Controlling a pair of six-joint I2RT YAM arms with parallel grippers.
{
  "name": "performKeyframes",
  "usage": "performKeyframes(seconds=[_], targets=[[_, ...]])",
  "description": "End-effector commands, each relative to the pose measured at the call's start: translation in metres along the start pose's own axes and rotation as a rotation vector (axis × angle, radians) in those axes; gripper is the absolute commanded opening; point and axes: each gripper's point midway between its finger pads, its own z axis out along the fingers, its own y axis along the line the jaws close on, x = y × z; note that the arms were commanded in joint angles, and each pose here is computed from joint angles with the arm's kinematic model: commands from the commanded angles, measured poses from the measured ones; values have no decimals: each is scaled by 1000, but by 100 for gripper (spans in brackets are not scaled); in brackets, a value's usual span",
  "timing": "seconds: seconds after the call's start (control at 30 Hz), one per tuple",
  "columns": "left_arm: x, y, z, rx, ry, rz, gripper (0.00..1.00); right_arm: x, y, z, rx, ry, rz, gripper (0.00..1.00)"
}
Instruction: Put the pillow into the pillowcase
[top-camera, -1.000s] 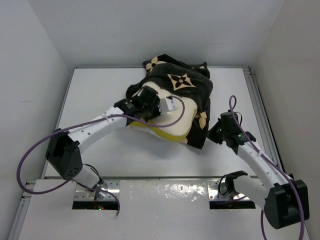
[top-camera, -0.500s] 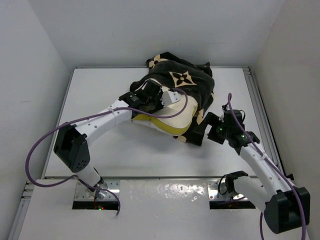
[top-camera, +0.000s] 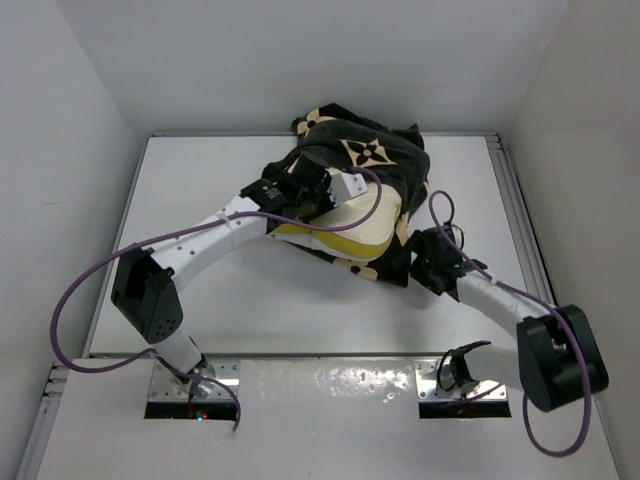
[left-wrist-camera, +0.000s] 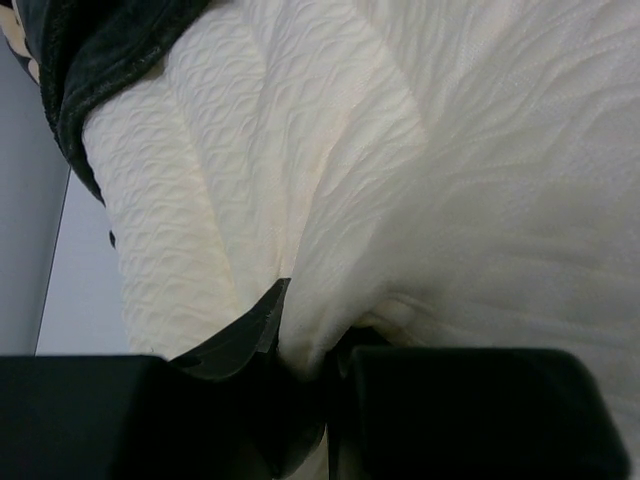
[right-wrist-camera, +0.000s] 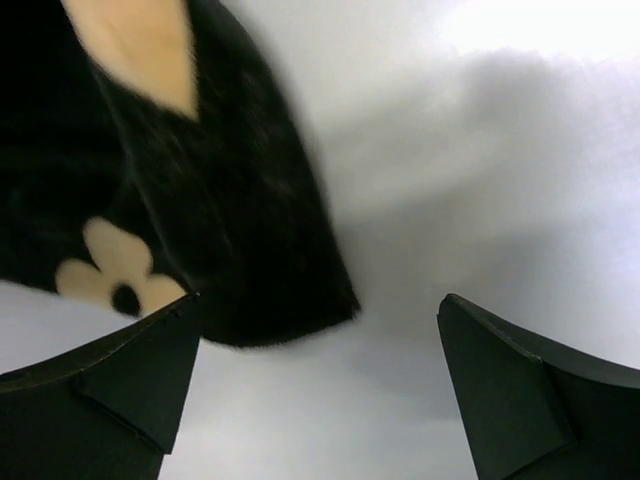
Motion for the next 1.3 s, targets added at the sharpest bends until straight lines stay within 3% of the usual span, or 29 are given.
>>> performKeyframes(seconds=[0.0,0.13,0.23,0.27,0.33,0.37,0.4,0.53,0.57,0.67,0.8,0.87,1.1,1.27], targets=[[-45,51,-24,-180,-136,-54,0,-60,55,2,-98,-198,28,99],[-50,55,-25,-188,-147,-65,0,-51,55,36,-13,-120,70,97],[-53,58,-25,-192,-154,-82,0,-32,51,56,32,-36,99,85],[-54,59,-26,-194,-156,-87,0,-25,49,59,42,-14,108,70],[-53,65,-26,-206,-159,-113,0,-9,48,63,32,44,138,50],[-56,70,-28,-214,-169,-126,0,-16,65,64,-51,21,147,19],[-56,74,-29,-220,-175,-140,0,-6,69,60,-97,55,148,0],[-52,104,-31,-258,-197,-250,0,-10,129,17,-442,25,67,0],[-53,108,-32,-265,-202,-255,0,-24,167,-19,-643,-59,12,0],[-56,123,-35,-290,-213,-276,0,-14,218,-96,-965,-133,-202,0],[-71,127,-37,-272,-254,-302,0,-10,266,-169,-1190,-212,-378,0],[-82,124,-39,-257,-278,-302,0,-10,284,-198,-1306,-248,-385,0],[-130,124,-70,-270,-373,-255,0,-56,337,-284,-1638,-350,-149,0],[-150,138,-91,-322,-415,-229,0,-62,365,-347,-1777,-362,-190,0]])
